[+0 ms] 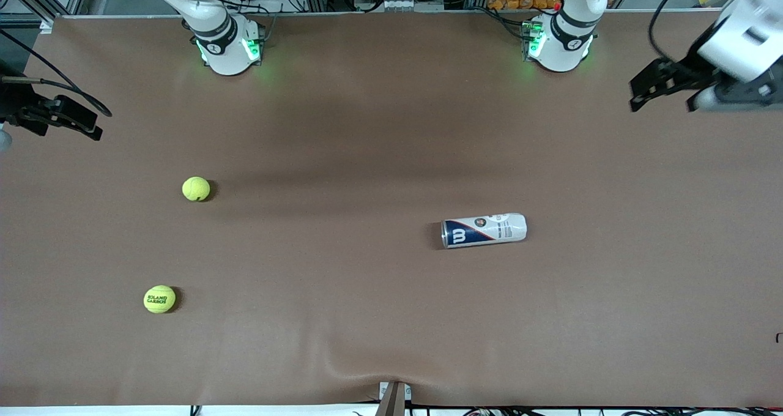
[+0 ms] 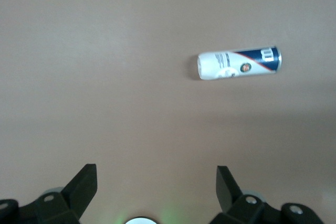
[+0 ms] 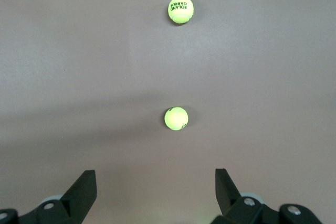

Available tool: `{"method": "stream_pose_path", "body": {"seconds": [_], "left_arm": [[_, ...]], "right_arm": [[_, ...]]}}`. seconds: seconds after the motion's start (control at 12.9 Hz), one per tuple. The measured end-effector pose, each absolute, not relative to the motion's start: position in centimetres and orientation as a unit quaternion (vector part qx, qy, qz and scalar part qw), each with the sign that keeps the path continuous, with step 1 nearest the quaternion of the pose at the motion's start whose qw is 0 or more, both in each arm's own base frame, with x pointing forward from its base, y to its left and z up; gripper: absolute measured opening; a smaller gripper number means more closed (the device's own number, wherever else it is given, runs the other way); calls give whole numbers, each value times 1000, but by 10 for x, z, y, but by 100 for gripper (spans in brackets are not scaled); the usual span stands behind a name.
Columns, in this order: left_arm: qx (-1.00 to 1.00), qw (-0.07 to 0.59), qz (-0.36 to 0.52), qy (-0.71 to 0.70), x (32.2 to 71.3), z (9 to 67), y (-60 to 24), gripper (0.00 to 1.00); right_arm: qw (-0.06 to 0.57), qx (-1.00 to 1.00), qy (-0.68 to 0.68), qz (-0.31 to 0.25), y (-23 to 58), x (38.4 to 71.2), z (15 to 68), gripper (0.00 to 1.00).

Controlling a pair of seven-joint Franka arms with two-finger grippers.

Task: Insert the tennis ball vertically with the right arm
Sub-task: 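Reach the left gripper down to the white-and-blue can and grasp it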

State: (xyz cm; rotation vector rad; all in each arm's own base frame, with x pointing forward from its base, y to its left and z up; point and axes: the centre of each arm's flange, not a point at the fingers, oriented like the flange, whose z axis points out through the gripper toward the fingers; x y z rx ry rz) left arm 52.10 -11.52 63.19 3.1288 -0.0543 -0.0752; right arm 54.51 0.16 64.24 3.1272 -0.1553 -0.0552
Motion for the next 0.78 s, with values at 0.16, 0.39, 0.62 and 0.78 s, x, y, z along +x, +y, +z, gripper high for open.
{"method": "stream_pose_path", "body": {"seconds": [0.16,0.39,0.62,0.78], "left_arm": [[997,-1,-54,-48,546,593,-148,100],[991,-65,-75,-91,573,542,-181,100],[981,-101,-98,-135,571,494,-236,100],[976,-102,-118,-153,577,456,-255,100]], "right_arm": [[5,999,-49,-18,2,545,642,100],[5,999,-49,-20,2,546,640,100],[5,999,-49,-22,2,546,638,100],[5,998,-51,-24,1,546,637,100]]}}
